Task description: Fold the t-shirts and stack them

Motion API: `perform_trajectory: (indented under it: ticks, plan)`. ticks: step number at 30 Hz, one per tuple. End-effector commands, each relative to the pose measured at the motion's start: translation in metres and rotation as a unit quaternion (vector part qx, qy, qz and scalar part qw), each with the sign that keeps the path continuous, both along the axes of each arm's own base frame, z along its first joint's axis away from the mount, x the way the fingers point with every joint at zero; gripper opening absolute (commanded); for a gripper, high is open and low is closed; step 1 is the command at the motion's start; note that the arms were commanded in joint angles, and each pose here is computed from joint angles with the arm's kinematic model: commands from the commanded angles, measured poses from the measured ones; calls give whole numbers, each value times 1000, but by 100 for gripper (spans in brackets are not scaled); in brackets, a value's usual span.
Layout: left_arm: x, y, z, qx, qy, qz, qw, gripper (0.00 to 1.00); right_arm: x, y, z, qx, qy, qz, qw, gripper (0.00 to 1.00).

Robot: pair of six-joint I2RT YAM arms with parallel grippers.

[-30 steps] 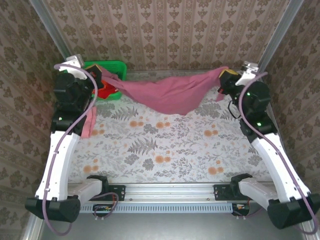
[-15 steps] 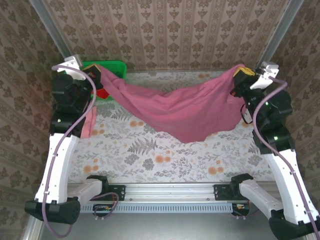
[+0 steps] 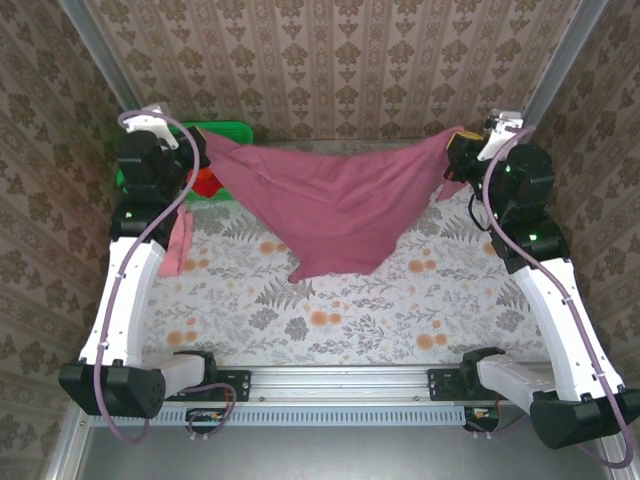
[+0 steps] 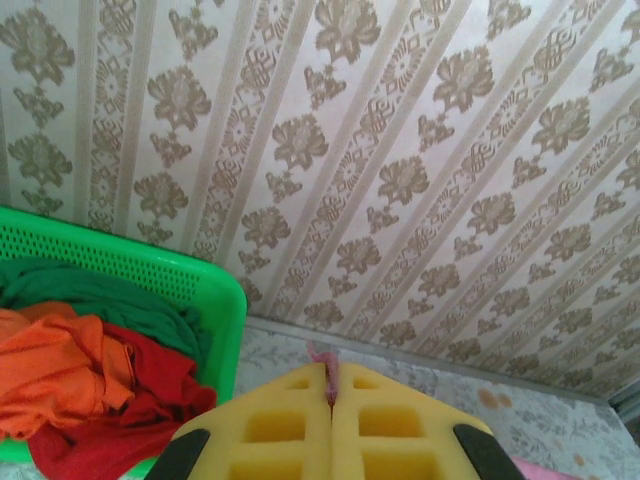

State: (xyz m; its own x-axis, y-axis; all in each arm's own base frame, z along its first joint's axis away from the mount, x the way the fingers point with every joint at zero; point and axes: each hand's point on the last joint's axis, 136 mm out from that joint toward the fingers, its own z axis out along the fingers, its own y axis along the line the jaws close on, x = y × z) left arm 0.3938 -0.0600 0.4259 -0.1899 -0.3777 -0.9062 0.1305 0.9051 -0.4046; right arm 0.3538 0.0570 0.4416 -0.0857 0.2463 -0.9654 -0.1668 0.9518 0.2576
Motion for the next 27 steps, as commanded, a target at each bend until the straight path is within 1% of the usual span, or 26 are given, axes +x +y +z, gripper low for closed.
perform_trajectory:
  ticks: [1,4,7,9,11,16,19,21,25,27]
  plan:
    - [8,1,43,5,-52,-5,999,0,-30,2,48,-11,-75,20,997,0]
    - [26,-4,68,8,-74,-20,997,0,-36,-7,47,-26,-74,-1,997,0]
    - [46,-12,87,6,-88,-38,995,0,-38,-13,33,-30,-41,-16,999,0]
    - [62,-19,90,1,-84,-54,995,0,-41,-15,16,-28,-14,-18,999,0]
    - [80,-26,84,-3,-72,-68,995,0,-44,-15,-6,-24,16,-19,999,0]
    - [134,-46,33,-9,-11,-96,995,0,-48,-16,-75,-9,103,-20,994,0]
    - [169,-73,-17,-3,41,-126,991,0,-46,-11,-124,9,171,-11,985,0]
    - [189,-98,-55,10,83,-151,985,0,-46,0,-155,28,209,14,977,0]
    - [215,-145,-129,34,153,-186,970,0,-51,21,-207,58,253,63,964,0]
    - [223,-166,-162,41,178,-196,963,4,-53,25,-230,68,276,68,956,0]
